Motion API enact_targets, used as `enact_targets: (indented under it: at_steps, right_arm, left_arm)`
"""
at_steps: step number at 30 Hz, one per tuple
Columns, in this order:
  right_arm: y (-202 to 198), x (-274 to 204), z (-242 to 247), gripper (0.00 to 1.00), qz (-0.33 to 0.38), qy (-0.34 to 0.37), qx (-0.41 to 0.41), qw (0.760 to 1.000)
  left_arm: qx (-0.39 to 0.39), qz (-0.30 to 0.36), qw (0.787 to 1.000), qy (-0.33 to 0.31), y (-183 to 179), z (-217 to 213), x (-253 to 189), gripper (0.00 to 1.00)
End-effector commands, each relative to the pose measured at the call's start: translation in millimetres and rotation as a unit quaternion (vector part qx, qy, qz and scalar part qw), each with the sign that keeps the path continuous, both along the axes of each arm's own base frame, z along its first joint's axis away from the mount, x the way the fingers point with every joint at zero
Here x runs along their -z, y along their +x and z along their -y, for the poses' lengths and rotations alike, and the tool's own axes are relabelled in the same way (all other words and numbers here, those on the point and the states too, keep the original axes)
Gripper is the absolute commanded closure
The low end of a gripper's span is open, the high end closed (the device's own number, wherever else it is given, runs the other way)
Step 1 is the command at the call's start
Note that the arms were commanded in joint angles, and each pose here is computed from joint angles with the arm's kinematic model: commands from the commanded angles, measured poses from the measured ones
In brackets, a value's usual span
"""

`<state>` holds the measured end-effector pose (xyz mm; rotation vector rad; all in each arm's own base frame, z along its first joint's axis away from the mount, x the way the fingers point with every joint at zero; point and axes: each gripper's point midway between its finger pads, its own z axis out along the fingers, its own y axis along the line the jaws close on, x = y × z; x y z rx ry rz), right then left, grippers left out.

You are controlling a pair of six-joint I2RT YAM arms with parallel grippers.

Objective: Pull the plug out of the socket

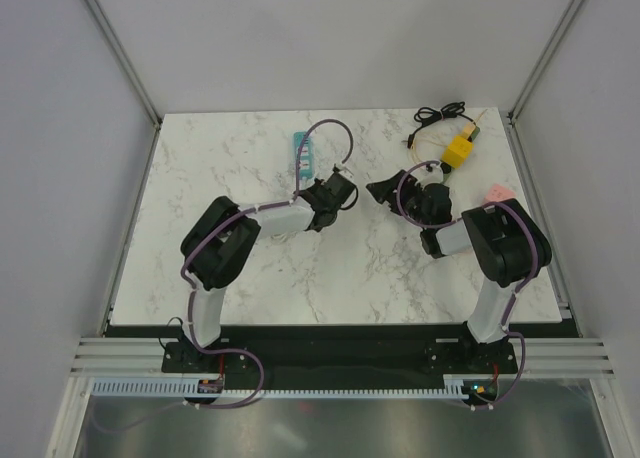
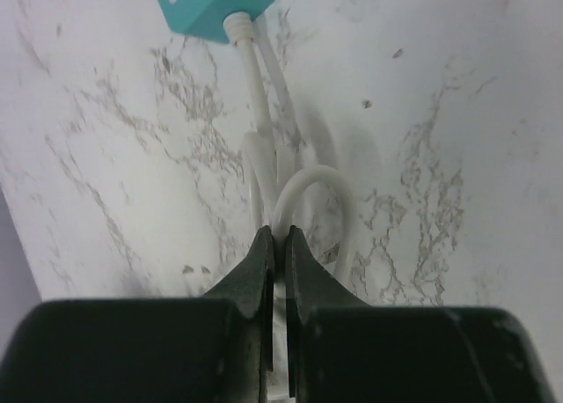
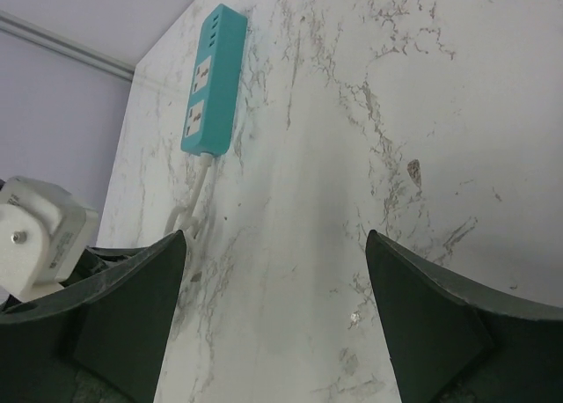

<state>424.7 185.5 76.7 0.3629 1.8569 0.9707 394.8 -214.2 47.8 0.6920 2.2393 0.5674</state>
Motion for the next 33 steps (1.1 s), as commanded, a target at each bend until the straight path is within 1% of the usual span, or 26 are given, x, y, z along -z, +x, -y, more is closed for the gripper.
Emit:
enact_targets:
  at_steps: [1, 2, 3, 4, 6, 8, 11, 12, 13, 15, 16, 17, 18, 20, 21, 23, 24, 26, 27, 29, 31, 32, 33]
  right_arm:
    - [3.2, -12.3, -1.3, 0.09, 0.023, 0.02, -0.007, 1.0]
    - [3.7, -11.8, -0.3, 0.09, 0.022, 0.022, -0.006, 1.0]
    - [4.0, -11.8, 0.1, 0.09, 0.022, 0.023, -0.006, 0.999]
    - [3.7, -11.8, 0.6, 0.09, 0.022, 0.024, -0.005, 0.999]
    - [4.0, -10.9, 0.9, 0.09, 0.021, 0.025, -0.005, 0.999]
    - [3.7, -11.0, -0.6, 0.09, 0.021, 0.028, -0.008, 0.999]
    - [3.9, -10.4, -1.3, 0.09, 0.02, 0.03, -0.009, 0.999]
    - [4.3, -10.8, -0.7, 0.09, 0.021, 0.031, -0.008, 0.999]
    - [4.1, -9.9, 0.1, 0.1, 0.019, 0.031, -0.007, 0.999]
    - [4.1, -9.4, 0.8, 0.09, 0.019, 0.031, -0.006, 0.999]
    - [4.7, -9.3, 1.3, 0.09, 0.018, 0.032, -0.006, 0.999]
    - [4.1, -8.9, 1.1, 0.09, 0.017, 0.033, -0.006, 0.999]
    - [4.2, -8.0, 1.5, 0.09, 0.015, 0.034, -0.006, 0.999]
    - [4.5, -7.0, 3.0, 0.09, 0.014, 0.037, -0.005, 0.999]
    - [4.6, -6.3, 4.3, 0.09, 0.013, 0.038, -0.003, 0.999]
    - [5.5, -5.9, 4.2, 0.09, 0.012, 0.04, -0.003, 0.999]
    - [6.4, -7.3, 3.4, 0.09, 0.014, 0.041, -0.004, 0.999]
    - [7.3, -6.0, 2.1, 0.09, 0.013, 0.045, -0.007, 0.999]
    - [8.1, -6.8, 0.7, 0.1, 0.012, 0.048, -0.009, 0.999]
    - [8.1, -4.1, 0.2, 0.1, 0.009, 0.049, -0.011, 0.999]
    - [8.6, -3.8, -0.8, 0.1, 0.008, 0.051, -0.013, 0.999]
    - [8.6, -3.0, -1.3, 0.1, 0.007, 0.051, -0.014, 0.999]
    - [9.4, -3.4, -1.4, 0.1, 0.008, 0.051, -0.014, 0.999]
  left_arm:
    - [0.117, 0.075, 0.988, 0.069, 32.4, 33.3, -40.8, 0.98]
    - [0.137, 0.084, 0.984, 0.076, 33.5, 36.4, -43.8, 0.98]
    - [0.158, 0.118, 0.979, 0.055, 41.5, 49.4, -54.4, 0.98]
    - [0.186, 0.115, 0.972, 0.081, 38.2, 45.9, -51.2, 0.98]
    - [0.207, 0.133, 0.966, 0.077, 42.0, 52.0, -56.1, 0.98]
    - [0.223, 0.136, 0.963, 0.072, 46.1, 53.7, -60.6, 0.98]
    - [0.27, 0.153, 0.949, 0.061, 50.1, 64.1, -65.3, 0.98]
    - [0.284, 0.153, 0.944, 0.072, 48.5, 62.9, -59.7, 0.98]
    - [0.298, 0.169, 0.935, 0.091, 53.6, 63.7, -66.3, 0.98]
    - [0.329, 0.174, 0.922, 0.111, 57.0, 66.1, -62.4, 0.98]
    - [0.331, 0.185, 0.918, 0.112, 65.9, 59.8, -64.1, 0.98]
    - [0.344, 0.178, 0.914, 0.12, 68.0, 56.1, -58.8, 0.98]
    - [0.367, 0.173, 0.904, 0.131, 69.5, 55.5, -53.4, 0.98]
    - [0.342, 0.158, 0.914, 0.152, 81.4, 32.3, -47.7, 0.98]
    - [0.316, 0.149, 0.924, 0.153, 93.0, 17.9, -46.9, 0.98]
    - [0.264, 0.127, 0.942, 0.163, 100.2, -10.2, -42.7, 0.98]
    - [0.229, 0.131, 0.952, 0.153, 108.9, -25.6, -46.2, 0.98]
    - [0.192, 0.127, 0.96, 0.16, 114.6, -44.8, -42.6, 0.98]
    - [0.181, 0.121, 0.962, 0.166, 117.6, -54.3, -34.0, 0.98]
    - [0.163, 0.132, 0.961, 0.179, 121.8, -62.5, -34.9, 0.98]
    - [0.143, 0.153, 0.961, 0.182, 129.1, -66.1, -40.9, 0.81]
    - [0.134, 0.154, 0.961, 0.185, 131.5, -68.0, -36.3, 0.69]
    - [0.116, 0.166, 0.962, 0.184, 136.0, -70.3, -43.0, 0.49]
